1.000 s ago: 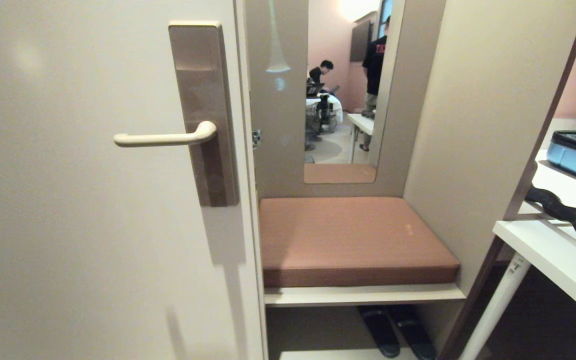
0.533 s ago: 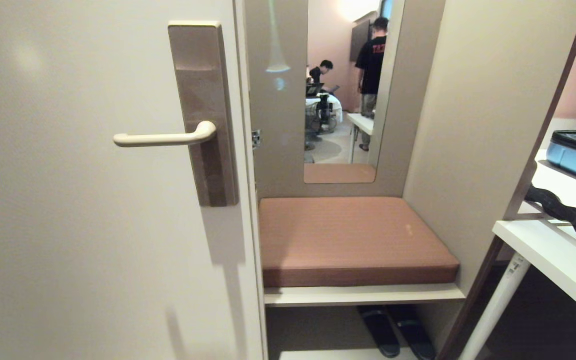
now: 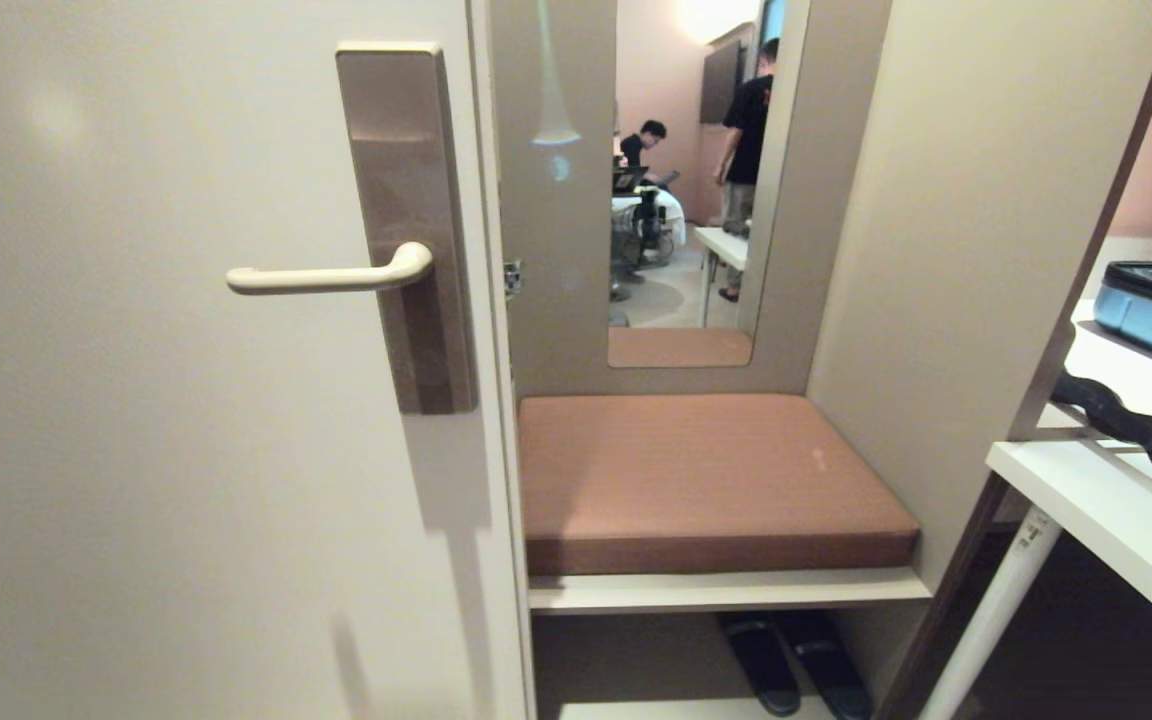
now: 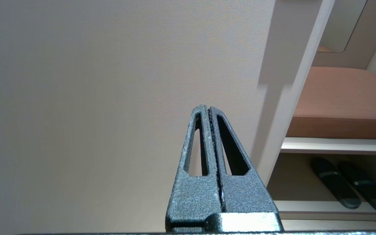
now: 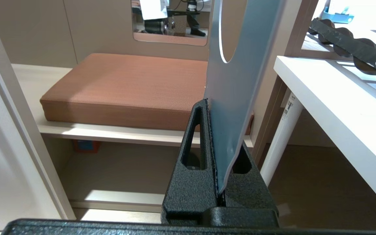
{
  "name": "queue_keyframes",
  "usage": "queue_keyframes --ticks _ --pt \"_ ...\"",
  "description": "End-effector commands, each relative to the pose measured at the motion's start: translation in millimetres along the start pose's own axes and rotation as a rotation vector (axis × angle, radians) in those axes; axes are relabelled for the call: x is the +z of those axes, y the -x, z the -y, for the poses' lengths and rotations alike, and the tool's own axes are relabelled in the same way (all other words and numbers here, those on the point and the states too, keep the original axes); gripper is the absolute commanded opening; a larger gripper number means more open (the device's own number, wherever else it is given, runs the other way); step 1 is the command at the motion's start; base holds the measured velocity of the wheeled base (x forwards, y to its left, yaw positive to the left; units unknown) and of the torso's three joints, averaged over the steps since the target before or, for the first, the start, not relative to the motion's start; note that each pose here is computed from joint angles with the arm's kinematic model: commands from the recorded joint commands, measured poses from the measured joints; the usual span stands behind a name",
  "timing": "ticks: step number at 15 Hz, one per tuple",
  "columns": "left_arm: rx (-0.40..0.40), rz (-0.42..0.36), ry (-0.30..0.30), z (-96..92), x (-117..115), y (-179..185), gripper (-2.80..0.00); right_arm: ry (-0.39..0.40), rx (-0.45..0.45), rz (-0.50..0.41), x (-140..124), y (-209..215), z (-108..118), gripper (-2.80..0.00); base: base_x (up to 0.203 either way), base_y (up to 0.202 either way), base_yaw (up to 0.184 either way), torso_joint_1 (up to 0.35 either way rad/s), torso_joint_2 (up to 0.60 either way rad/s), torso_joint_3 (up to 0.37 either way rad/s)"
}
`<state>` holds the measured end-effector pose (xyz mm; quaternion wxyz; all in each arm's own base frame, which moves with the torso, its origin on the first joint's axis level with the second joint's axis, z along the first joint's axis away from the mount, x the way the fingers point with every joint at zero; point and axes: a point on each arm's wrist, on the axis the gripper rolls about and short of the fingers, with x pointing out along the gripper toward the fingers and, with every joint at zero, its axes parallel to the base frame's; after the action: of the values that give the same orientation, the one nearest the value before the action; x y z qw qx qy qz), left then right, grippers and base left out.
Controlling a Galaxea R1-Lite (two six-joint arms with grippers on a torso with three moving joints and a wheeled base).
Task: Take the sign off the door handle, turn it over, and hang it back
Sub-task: Hand it to the other hand
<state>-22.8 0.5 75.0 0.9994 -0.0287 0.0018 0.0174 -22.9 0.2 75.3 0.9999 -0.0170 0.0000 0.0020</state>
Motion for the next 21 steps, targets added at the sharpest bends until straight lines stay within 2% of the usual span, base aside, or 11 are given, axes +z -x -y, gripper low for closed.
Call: queue_keyframes --ticks 1,5,9,13,18,21 --pt "0.001 0.0 -0.001 0.0 0.0 0.0 -2.8 0.002 0.001 -0.006 -0.5 -0.1 0.0 -2.8 0.0 0.0 0.0 0.0 0.0 0.0" --pt "0.001 0.0 -0.001 0.0 0.0 0.0 -2.8 -0.001 -0.005 0.024 20.7 6.6 0.8 -2.8 0.0 0.0 0.0 0.0 0.0 0.0" --pt "0.002 0.0 0.004 0.0 0.0 0.0 -2.8 -0.01 -0.008 -0.019 67.1 1.0 2.5 -2.8 0.0 0.0 0.0 0.0 0.0 0.0" --pt "0.001 0.0 0.001 0.0 0.0 0.0 -2.8 -0.011 0.011 -0.066 118.7 -25.8 4.0 -2.8 0.0 0.0 0.0 0.0 0.0 0.0" --pt "-0.001 0.002 -0.007 0.1 0.4 0.1 -2.8 0.017 0.172 -0.088 153.8 -86.2 2.0 -2.8 0.0 0.0 0.0 0.0 0.0 0.0" --pt "-0.006 0.001 -0.018 0.2 0.4 0.1 -2.8 0.023 0.355 -0.076 164.4 -123.6 -1.4 -2.8 0.0 0.0 0.0 0.0 0.0 0.0"
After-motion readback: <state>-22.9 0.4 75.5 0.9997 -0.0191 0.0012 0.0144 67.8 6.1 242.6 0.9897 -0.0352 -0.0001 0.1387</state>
